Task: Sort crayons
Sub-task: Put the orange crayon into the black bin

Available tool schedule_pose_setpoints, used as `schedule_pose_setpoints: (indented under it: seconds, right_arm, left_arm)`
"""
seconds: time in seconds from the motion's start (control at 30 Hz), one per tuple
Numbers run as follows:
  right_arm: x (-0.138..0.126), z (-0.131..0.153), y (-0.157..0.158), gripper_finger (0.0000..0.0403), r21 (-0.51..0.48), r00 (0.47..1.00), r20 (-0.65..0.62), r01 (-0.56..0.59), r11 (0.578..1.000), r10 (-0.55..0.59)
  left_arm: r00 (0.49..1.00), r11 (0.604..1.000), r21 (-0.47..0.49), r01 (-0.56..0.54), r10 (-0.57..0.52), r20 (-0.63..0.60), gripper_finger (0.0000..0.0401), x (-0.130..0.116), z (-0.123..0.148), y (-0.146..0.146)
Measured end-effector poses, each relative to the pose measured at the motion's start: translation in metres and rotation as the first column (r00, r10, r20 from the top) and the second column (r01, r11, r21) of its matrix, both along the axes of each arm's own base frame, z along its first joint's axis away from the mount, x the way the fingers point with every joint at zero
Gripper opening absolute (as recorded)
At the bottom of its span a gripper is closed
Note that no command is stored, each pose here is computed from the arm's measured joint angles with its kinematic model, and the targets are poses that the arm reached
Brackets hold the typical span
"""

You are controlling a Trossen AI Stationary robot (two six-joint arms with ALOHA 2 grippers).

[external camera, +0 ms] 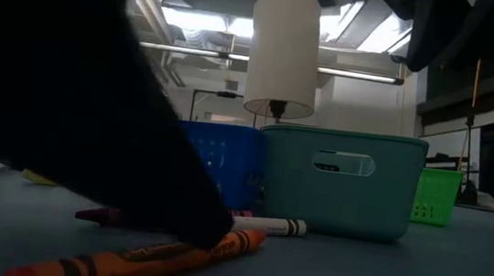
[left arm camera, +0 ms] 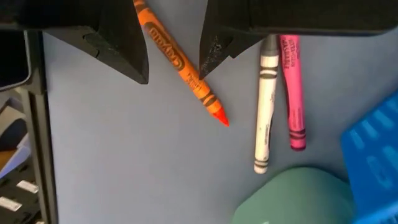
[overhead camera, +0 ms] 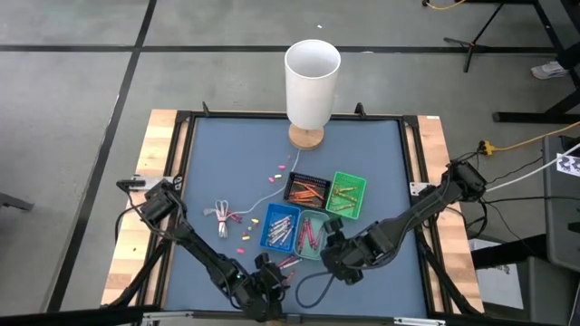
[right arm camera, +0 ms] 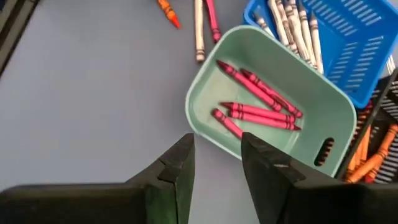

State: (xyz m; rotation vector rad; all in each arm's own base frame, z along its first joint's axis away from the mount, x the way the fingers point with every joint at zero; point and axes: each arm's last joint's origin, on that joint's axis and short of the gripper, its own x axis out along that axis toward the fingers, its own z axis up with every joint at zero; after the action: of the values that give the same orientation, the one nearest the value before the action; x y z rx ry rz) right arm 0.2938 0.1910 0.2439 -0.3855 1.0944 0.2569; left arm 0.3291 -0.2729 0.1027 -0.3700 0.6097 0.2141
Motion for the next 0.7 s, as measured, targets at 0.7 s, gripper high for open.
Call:
schedule_pose_setpoints:
  seconds: [0.7]
  right_arm:
    - [0.004,0.002,0.003,0.0128,0.051,0.999,0.034,-0.019,0.998,0.018]
  left_arm:
    - [0.993,0.988,0.146,0.053,-0.037,-0.108,0.0125,-0.013,-0.006,0.0]
